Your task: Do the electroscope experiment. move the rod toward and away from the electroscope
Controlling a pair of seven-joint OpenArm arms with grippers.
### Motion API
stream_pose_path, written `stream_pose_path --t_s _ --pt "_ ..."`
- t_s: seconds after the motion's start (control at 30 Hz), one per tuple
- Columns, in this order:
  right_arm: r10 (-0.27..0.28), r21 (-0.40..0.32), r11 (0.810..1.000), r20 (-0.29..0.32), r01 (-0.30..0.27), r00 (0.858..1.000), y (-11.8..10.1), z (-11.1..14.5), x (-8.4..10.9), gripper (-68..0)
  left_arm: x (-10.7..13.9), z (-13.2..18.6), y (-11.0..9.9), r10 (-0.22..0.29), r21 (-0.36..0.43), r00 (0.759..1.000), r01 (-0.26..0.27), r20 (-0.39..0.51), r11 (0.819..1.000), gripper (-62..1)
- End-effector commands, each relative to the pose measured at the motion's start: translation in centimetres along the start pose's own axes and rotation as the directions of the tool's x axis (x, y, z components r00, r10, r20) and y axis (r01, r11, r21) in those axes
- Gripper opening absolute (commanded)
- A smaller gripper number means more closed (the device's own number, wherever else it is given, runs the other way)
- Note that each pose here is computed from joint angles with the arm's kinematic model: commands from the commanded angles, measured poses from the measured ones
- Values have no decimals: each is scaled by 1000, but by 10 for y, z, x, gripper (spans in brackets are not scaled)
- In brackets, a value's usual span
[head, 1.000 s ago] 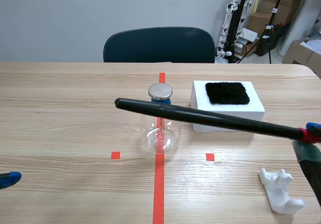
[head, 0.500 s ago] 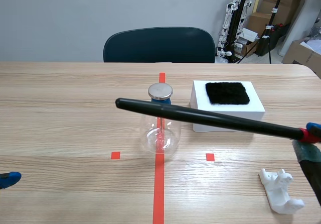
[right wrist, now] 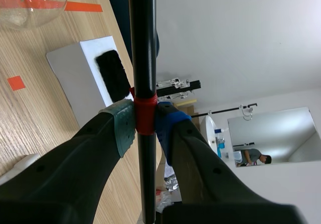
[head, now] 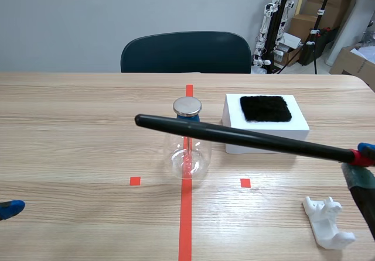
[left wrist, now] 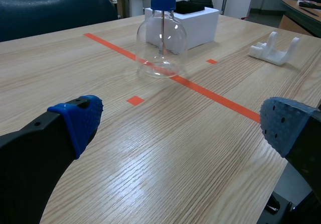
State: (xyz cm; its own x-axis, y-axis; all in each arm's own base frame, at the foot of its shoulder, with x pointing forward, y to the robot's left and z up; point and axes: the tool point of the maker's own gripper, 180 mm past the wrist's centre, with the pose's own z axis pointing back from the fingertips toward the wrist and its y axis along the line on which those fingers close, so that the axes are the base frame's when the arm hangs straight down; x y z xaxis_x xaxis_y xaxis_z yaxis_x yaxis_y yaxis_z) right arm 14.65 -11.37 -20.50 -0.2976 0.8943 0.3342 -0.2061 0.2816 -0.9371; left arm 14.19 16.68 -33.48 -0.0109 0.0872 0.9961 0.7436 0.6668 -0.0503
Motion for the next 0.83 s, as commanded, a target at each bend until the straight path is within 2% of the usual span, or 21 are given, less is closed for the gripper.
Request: stream_pose_path --t_s 0.0,0.8 --pt "5 -28 1000 17 -5 1000 -7 -3 2 -638 13 -1 2 -13 -3 998 13 53 1000 14" --pt "-5 -28 1000 10 5 1000 -7 -3 1 -638 13 -1 2 -13 -3 998 13 53 1000 14"
